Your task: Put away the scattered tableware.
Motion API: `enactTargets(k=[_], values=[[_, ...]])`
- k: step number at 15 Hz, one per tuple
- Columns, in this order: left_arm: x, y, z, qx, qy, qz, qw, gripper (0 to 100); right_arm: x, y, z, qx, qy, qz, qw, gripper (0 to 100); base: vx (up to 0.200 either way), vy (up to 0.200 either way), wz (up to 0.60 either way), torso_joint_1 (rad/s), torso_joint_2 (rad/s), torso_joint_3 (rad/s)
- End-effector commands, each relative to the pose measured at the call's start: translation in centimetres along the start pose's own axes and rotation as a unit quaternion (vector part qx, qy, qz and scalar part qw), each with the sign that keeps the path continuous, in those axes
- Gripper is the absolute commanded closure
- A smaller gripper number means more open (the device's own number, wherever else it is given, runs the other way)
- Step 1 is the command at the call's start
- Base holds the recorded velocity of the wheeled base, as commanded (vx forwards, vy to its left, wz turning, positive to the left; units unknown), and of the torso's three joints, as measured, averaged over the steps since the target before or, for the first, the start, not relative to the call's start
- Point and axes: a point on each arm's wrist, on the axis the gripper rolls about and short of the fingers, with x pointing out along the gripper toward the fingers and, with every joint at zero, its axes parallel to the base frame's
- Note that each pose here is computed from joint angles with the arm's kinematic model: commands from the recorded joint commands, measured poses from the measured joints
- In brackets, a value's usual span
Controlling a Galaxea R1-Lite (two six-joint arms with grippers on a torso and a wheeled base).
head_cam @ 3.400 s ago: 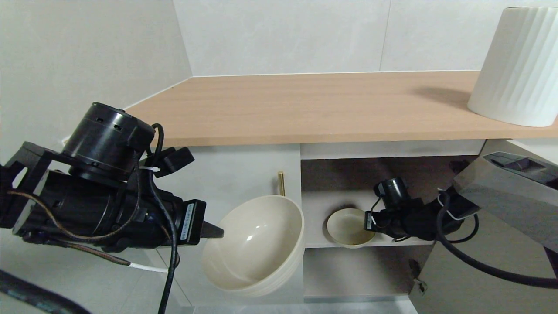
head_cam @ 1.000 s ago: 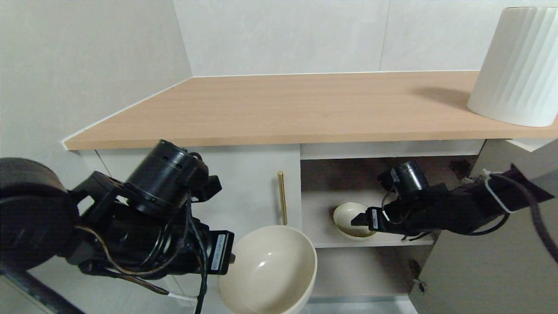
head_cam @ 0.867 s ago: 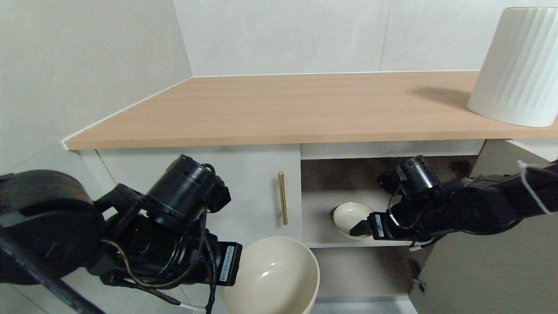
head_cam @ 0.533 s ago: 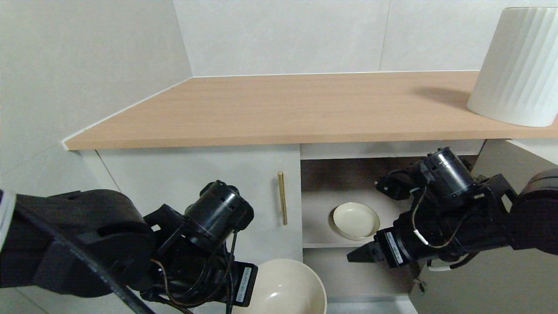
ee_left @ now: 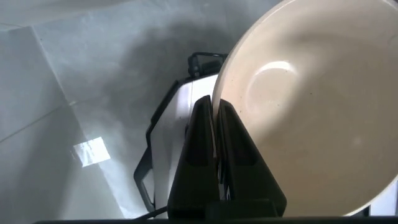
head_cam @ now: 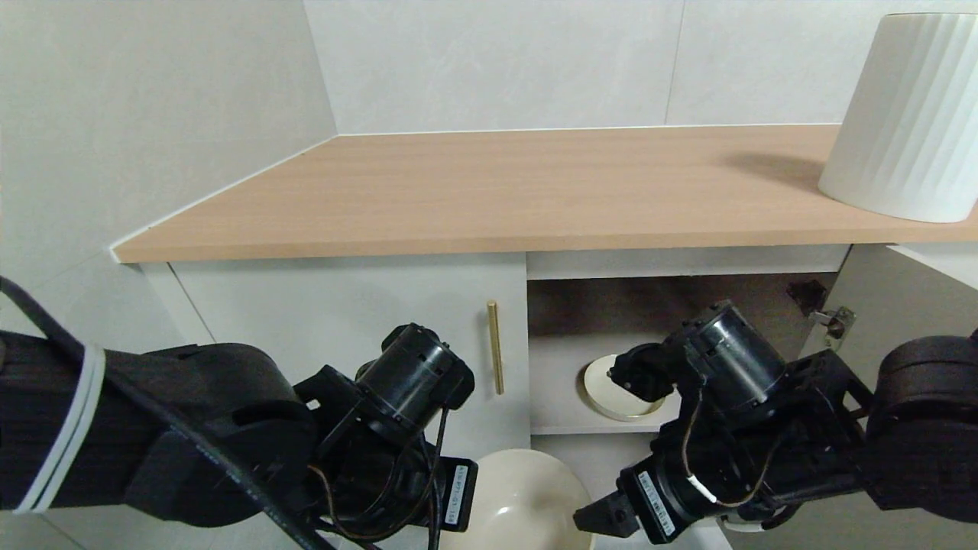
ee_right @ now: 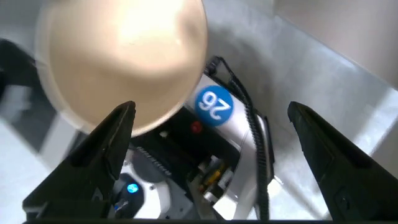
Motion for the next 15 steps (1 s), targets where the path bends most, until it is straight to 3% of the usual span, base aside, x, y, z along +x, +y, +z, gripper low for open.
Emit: enactTargets(k=[1, 6, 12, 13, 15], values=[[-0.2, -0.2, 0.2, -0.006, -0.006, -0.004, 1.0, 100, 2.6, 0.2, -0.2, 0.006, 0.022, -0.021, 1.0, 0, 0.0, 0.0, 0.0, 0.0, 0.0, 0.0], [-0.3, -0.5, 0.0, -0.005, -0.006, -0.007, 0.9999, 100, 3.7, 0.3, 0.8, 0.048, 0.001, -0.025, 0.999, 0, 0.0, 0.0, 0.0, 0.0, 0.0, 0.0], [0.0, -0.5, -0.1, -0.004, -0.001, -0.004, 1.0, 100, 3.6, 0.3, 0.9, 0.051, -0.003, -0.025, 0.998, 0, 0.0, 0.0, 0.0, 0.0, 0.0, 0.0], [0.0, -0.5, -0.1, -0.004, -0.001, -0.004, 1.0, 100, 3.6, 0.3, 0.9, 0.051, -0.003, -0.025, 0.998, 100, 0.0, 0.0, 0.0, 0.0, 0.0, 0.0], [0.0, -0.5, -0.1, -0.004, -0.001, -0.004, 1.0, 100, 3.5, 0.3, 0.9, 0.051, -0.003, -0.024, 0.998, 100, 0.0, 0.0, 0.0, 0.0, 0.0, 0.0]])
